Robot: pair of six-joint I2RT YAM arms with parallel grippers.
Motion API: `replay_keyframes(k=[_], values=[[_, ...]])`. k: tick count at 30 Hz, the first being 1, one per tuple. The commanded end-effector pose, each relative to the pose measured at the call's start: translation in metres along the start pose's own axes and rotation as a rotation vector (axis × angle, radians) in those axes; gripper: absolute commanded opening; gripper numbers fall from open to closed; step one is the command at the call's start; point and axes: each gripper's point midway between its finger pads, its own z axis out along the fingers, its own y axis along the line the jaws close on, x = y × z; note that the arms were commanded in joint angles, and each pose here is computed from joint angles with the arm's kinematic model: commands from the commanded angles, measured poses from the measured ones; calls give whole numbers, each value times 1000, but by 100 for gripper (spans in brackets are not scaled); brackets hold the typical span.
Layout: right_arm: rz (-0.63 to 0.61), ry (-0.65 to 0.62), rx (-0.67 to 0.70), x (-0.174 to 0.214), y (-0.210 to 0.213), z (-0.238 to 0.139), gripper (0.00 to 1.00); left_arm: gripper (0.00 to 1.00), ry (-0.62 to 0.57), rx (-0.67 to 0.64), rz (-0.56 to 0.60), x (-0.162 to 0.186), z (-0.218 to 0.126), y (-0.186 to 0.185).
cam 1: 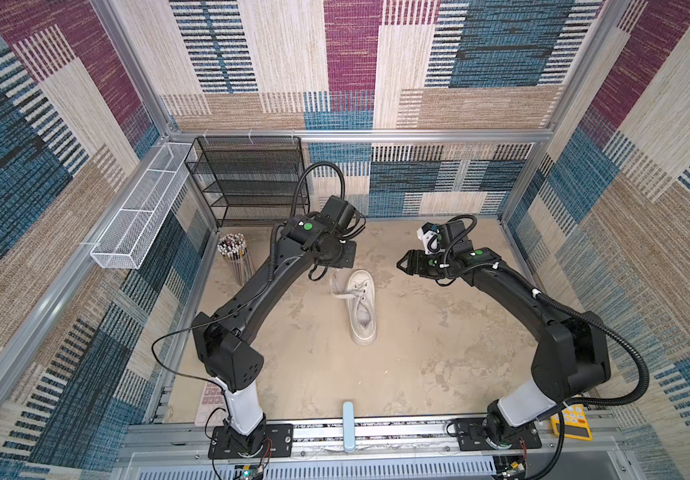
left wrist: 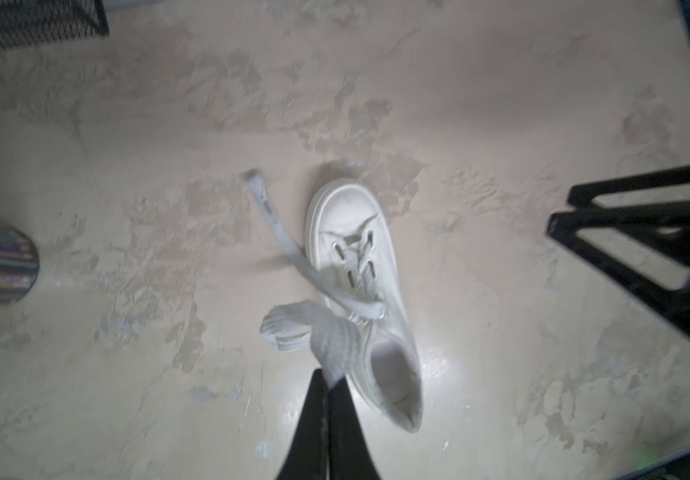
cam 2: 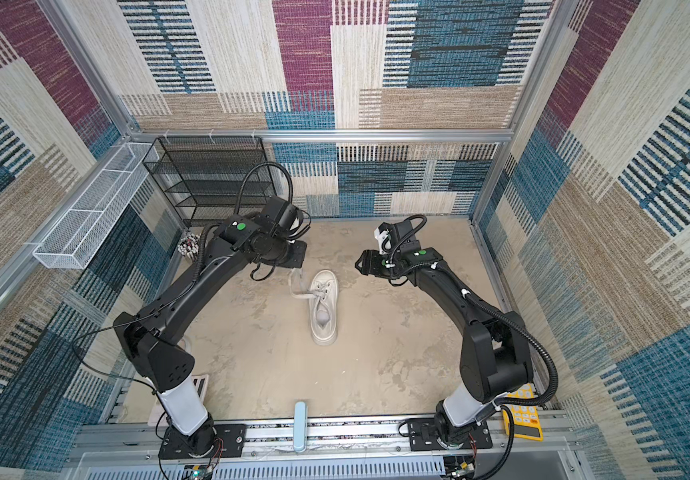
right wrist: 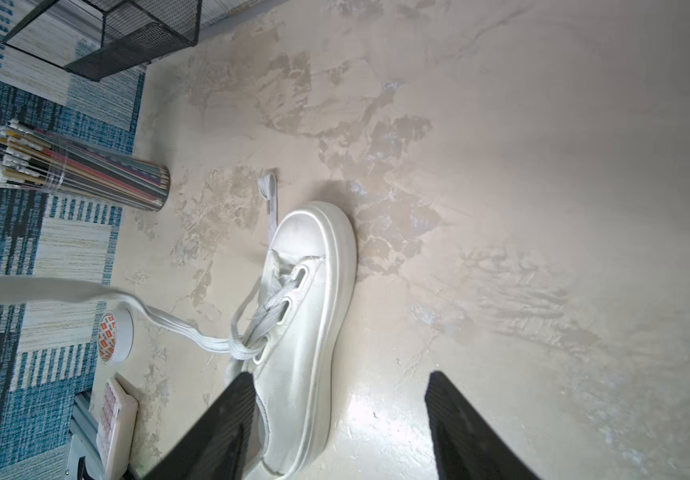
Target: Tie the shoes
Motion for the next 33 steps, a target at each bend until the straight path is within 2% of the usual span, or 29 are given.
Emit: replay_keyframes(k=[1,6,10,16,22,24,26,28,33], values=[[12,-51,-24,-8,1,-5,68,0,-8,63,87,-16,6,-26],[51,-69,24,-3,-22,-17,68,0,-96,180,140,-55,21,-83],[107,-87,57,6,-48,-33,69,0,-87,268,125,-61,58,-116],[154,-98,116,25,-77,-53,69,0,28,329,141,-24,123,-153],[170,-80,117,39,-83,-55,70,0,163,358,144,24,174,-172],[174,-76,113,41,-83,-54,70,7,198,367,145,35,184,-176],[178,-72,112,42,-83,-53,70,27,216,368,154,43,189,-179],[181,-68,118,43,-84,-53,70,42,222,373,157,46,187,-182],[189,-68,133,42,-87,-53,70,55,198,380,180,40,175,-184]])
